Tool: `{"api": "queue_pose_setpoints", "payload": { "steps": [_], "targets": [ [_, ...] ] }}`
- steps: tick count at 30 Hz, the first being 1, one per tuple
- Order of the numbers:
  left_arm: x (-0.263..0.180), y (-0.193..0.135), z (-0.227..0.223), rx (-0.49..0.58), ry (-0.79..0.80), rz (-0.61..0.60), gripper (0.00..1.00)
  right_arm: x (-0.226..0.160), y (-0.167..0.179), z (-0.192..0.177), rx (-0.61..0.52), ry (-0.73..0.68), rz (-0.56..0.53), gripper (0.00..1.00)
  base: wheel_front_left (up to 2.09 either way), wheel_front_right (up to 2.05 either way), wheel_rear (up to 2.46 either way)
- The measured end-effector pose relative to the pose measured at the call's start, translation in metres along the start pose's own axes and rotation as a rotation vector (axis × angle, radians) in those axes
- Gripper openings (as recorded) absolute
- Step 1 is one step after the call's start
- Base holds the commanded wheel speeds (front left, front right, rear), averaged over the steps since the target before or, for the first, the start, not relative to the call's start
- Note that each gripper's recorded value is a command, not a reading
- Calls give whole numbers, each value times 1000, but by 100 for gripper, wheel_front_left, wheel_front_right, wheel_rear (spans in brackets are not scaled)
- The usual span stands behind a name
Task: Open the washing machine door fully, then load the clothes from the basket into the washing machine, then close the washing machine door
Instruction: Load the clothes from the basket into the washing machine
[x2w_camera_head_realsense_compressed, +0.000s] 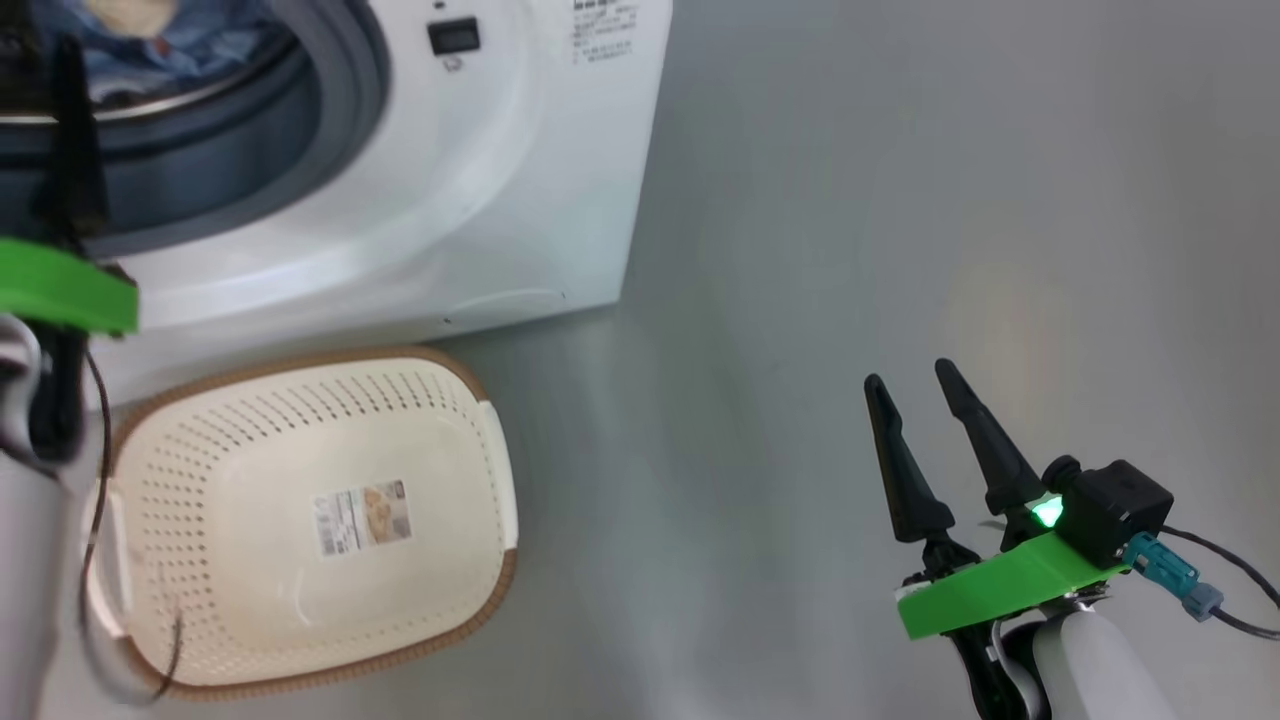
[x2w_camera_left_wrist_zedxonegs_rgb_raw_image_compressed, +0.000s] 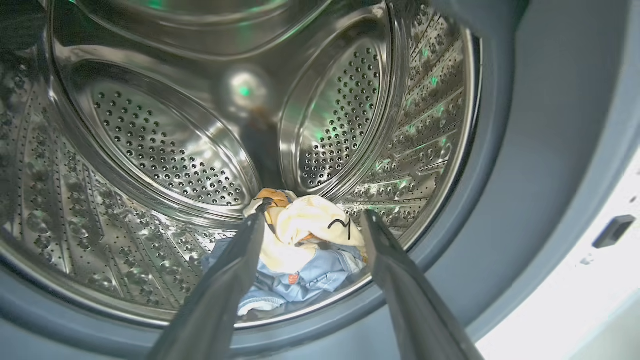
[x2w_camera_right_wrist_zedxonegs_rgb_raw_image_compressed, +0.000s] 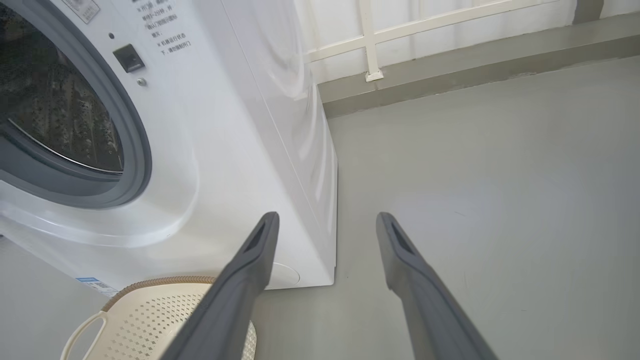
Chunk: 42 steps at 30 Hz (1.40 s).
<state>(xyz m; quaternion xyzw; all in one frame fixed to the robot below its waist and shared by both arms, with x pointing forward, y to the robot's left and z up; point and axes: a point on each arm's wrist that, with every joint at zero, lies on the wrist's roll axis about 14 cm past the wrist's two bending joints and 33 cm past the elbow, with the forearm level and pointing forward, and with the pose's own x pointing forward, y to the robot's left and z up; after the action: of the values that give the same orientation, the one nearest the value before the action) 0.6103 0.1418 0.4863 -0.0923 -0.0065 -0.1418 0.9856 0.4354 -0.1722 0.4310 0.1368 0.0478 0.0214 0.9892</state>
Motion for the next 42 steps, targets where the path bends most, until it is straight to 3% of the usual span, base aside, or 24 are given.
{"api": "queue_pose_setpoints", "payload": {
  "steps": [8, 16, 31, 42],
  "targets": [
    [-48, -6, 26, -4, -72, 37, 100, -16, 10, 14, 3, -29, 20, 100, 0, 0, 0],
    [-97, -14, 50, 58, -138, 62, 100, -31, 18, 25, 5, -53, 35, 100, 0, 0, 0],
    [-206, -19, 29, 83, -77, 165, 100, -58, 32, 51, -17, -125, 70, 100, 0, 0, 0],
    [-254, -8, 23, 60, -70, 272, 100, -66, 39, 53, -14, -133, 90, 100, 0, 0, 0]
  ]
}}
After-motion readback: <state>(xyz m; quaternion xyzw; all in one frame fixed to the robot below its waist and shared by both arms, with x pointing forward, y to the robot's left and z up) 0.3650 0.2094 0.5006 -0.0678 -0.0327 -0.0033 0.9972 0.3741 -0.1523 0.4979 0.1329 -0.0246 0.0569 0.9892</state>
